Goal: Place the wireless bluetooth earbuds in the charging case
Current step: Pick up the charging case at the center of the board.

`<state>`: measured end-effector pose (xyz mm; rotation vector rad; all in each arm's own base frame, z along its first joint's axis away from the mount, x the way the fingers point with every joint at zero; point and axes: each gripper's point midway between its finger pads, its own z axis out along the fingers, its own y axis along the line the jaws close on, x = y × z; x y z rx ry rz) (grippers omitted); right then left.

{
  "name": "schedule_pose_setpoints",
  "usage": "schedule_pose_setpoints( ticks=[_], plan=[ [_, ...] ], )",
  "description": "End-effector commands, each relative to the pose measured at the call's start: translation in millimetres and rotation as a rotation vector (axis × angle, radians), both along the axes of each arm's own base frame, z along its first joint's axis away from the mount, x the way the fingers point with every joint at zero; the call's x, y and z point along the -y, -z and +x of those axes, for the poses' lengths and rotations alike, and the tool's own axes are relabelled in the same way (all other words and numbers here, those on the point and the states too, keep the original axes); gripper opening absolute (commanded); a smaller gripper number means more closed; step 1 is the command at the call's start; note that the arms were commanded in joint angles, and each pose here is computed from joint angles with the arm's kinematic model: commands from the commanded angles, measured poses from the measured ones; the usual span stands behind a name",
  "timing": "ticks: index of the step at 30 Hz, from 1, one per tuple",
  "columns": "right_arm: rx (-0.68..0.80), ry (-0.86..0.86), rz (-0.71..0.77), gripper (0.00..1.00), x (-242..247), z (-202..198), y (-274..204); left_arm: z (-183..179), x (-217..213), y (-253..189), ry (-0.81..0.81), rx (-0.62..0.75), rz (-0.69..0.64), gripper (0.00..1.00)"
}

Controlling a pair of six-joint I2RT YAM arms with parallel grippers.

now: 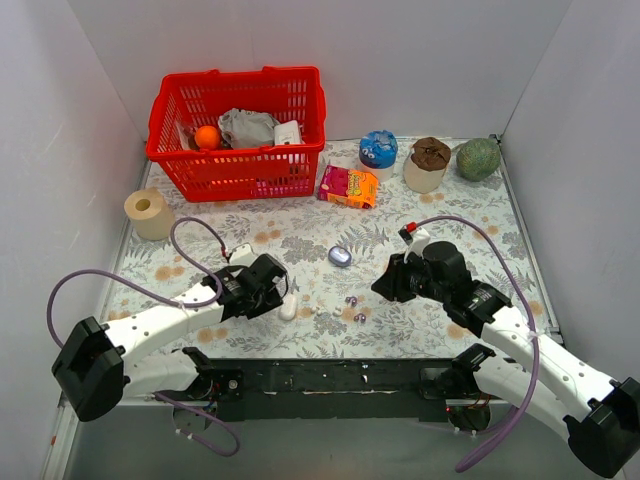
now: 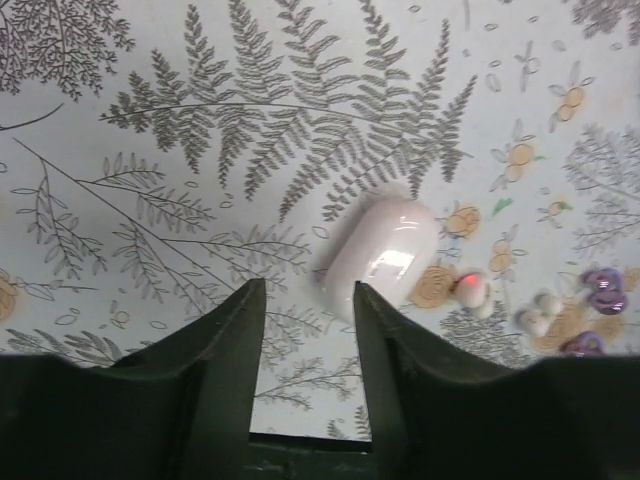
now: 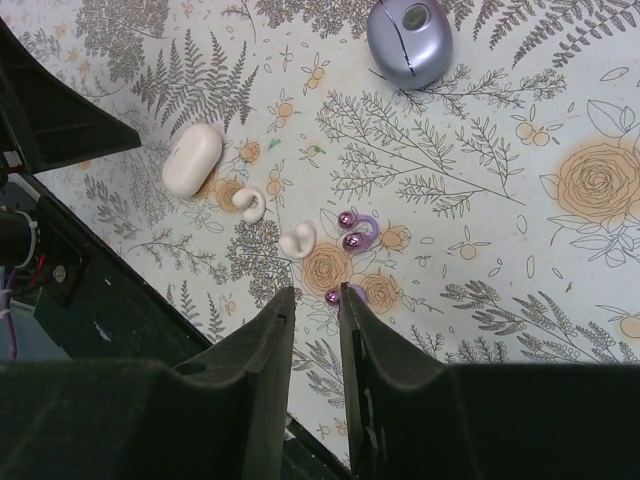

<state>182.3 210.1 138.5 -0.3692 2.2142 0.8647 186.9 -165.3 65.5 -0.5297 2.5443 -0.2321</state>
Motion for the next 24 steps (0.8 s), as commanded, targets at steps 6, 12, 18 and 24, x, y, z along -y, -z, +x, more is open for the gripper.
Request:
schedule_pose_setpoints(
  ticks=[6,12,18,24],
  plan=[
    [0.029,-0.017,0.06,0.31,-3.8,-5.4,-17.2,-22.2,-32.8,40.5,-0.1,-0.078,0.093,0.0],
    [0.032,-0.008,0.055,0.31,1.3,-8.7,-18.8,-22.7,-15.9,54.0,-0.075,-0.099,0.023,0.0],
    [0.032,-0.006,0.052,0.31,3.8,-11.5,-18.2,-19.9,10.6,54.6,-0.044,-0.116,-0.069,0.0],
    [0.039,0.0,0.046,0.31,5.6,-10.6,-17.3,-22.6,31.0,49.0,-0.013,-0.109,-0.116,0.0]
  ],
)
